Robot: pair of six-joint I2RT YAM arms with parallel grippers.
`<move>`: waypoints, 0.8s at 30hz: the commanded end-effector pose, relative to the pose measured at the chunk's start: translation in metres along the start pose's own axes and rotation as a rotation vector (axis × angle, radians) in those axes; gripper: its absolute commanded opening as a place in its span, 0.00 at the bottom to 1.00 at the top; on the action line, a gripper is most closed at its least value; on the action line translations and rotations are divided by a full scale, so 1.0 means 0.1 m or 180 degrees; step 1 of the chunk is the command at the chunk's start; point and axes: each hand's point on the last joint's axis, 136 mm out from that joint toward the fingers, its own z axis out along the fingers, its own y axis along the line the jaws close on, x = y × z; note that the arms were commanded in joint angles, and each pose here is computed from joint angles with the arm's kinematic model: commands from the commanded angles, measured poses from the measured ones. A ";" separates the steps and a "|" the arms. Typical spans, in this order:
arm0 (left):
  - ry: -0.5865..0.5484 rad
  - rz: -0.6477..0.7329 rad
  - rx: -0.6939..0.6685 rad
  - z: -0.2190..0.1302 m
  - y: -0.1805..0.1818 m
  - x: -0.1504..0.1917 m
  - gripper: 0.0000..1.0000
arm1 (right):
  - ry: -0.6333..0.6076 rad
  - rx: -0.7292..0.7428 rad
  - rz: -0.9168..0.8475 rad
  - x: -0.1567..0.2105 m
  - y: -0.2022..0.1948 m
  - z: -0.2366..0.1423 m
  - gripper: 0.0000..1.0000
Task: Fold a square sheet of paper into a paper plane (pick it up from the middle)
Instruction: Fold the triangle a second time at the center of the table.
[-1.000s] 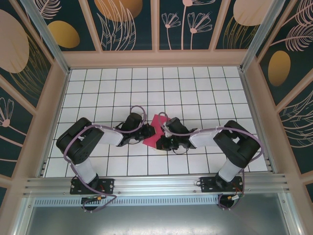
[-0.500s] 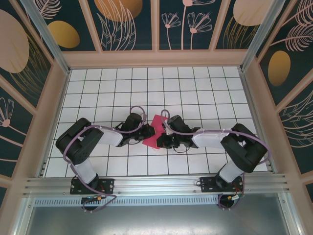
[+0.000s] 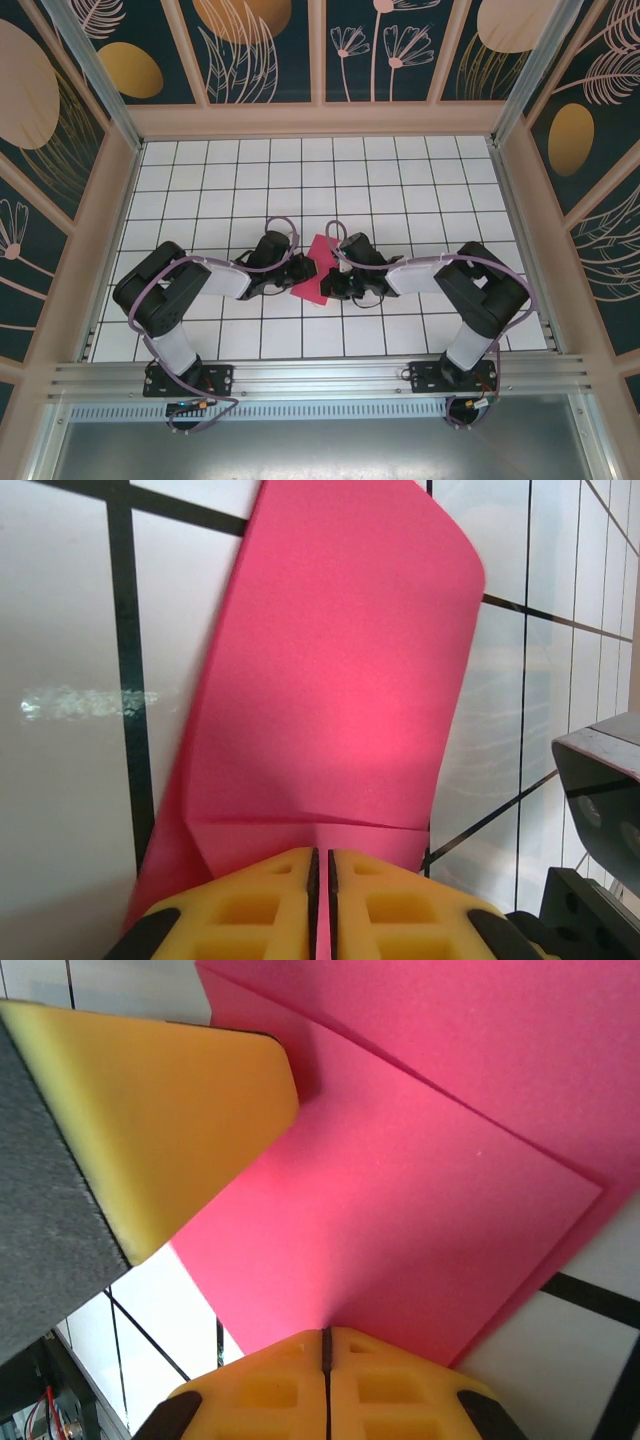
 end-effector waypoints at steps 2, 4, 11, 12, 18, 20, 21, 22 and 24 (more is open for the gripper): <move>0.0101 -0.0034 -0.0124 -0.03 0.11 0.12 0.15 | 0.0000 0.0189 0.0040 0.01 -0.13 -0.02 0.09; 0.0094 -0.0031 -0.0128 -0.03 0.11 0.12 0.16 | -0.0091 0.0117 -0.0039 -0.08 0.01 -0.11 0.09; 0.0084 -0.0022 -0.0164 -0.04 0.13 0.11 0.15 | -0.0390 -0.0030 -0.0154 -0.36 0.28 -0.33 0.10; 0.0084 -0.0015 -0.0159 -0.03 0.12 0.10 0.16 | -0.0388 -0.0035 -0.0155 -0.37 0.28 -0.31 0.10; 0.0077 -0.0015 -0.0147 -0.03 0.10 0.09 0.15 | -0.0317 0.0228 -0.0028 -0.40 0.01 -0.13 0.09; 0.0072 -0.0012 -0.0152 -0.03 0.10 0.09 0.16 | -0.0287 0.0331 0.0048 -0.37 -0.13 -0.09 0.08; 0.0070 -0.0009 -0.0156 -0.03 0.10 0.08 0.16 | -0.0269 0.0355 0.0066 -0.34 -0.18 -0.07 0.08; 0.0068 0.0000 -0.0167 -0.03 0.09 0.08 0.16 | -0.0242 0.0402 0.0085 -0.31 -0.24 -0.04 0.08; 0.0063 0.0015 -0.0180 -0.03 0.08 0.06 0.17 | -0.0200 0.0489 0.0092 -0.27 -0.33 -0.02 0.08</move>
